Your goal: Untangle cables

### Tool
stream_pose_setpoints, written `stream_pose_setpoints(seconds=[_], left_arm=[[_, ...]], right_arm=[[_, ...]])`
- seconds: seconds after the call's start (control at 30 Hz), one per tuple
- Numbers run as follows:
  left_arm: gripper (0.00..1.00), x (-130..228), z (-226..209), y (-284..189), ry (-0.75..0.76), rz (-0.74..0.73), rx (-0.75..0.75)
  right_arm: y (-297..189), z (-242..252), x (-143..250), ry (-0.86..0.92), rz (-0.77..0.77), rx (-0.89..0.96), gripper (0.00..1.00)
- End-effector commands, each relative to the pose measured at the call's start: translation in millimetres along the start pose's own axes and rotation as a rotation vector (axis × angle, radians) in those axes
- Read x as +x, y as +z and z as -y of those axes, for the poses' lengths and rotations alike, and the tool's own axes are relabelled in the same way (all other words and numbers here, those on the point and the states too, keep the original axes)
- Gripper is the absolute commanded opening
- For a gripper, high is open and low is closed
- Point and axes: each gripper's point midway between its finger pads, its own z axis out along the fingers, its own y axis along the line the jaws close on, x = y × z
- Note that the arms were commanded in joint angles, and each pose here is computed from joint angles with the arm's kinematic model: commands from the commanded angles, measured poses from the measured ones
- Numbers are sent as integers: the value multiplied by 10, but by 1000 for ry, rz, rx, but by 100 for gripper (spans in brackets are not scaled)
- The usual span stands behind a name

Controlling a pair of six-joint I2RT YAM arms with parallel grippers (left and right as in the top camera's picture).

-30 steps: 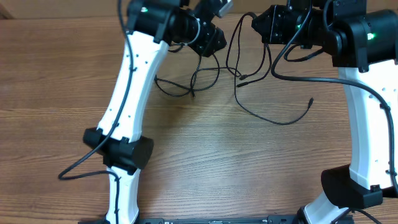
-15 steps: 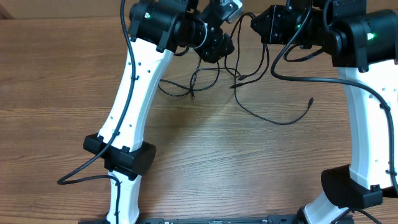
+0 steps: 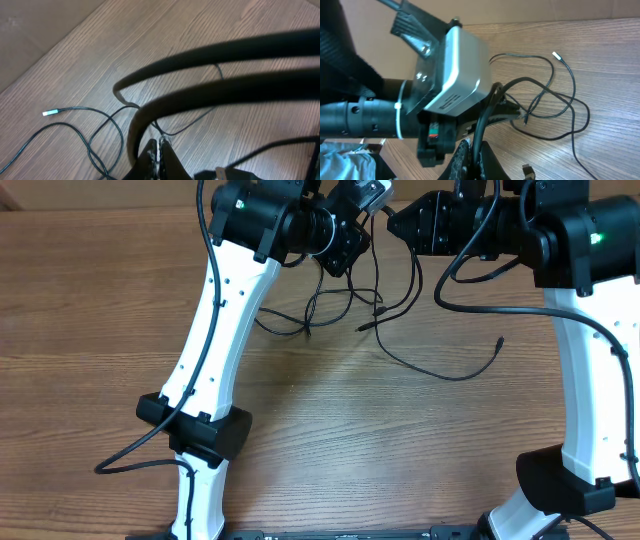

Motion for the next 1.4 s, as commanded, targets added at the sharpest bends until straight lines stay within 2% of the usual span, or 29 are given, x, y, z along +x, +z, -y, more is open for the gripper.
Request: stream_pose_setpoints(seconds=[0.0, 0.3, 0.47, 0.6, 0.67, 0.7, 0.83, 1.0, 1.27, 1.3, 1.33, 1.37], left_arm=[[4, 29, -112, 105, -13, -20, -47], [4, 157, -405, -2, -68, -44, -111], [6, 229, -534, -63, -96, -55, -130], [20, 210, -485, -45, -85, -52, -117], [36, 163, -342, -28, -31, -29, -36], [40, 143, -294, -27, -10, -18, -8], [44, 84, -270, -28, 4, 8, 11], [45, 18, -211, -26, 15, 37, 43], [43, 0, -196, -24, 15, 44, 49], [40, -4, -199, -22, 16, 46, 48], [22, -12, -203, -23, 8, 49, 47], [15, -17, -204, -23, 4, 51, 46]], right_arm=[[-119, -97, -47, -22, 35, -14, 4], [-186, 393, -112, -6, 87, 270, 5], [-166, 327, -85, -4, 72, 231, 4], [-136, 164, -82, -13, 62, 136, 4], [-131, 129, -103, -13, 68, 117, 4], [-129, 94, -99, -14, 66, 97, 4], [-120, -20, -80, -18, 52, 32, 4], [-123, -202, -48, -4, 29, -73, 4], [-132, -297, -26, -3, 15, -128, 4], [-133, -301, -25, -4, 14, -131, 4], [-133, -302, -24, -3, 13, -131, 4], [-133, -302, -23, 5, 13, -132, 4]])
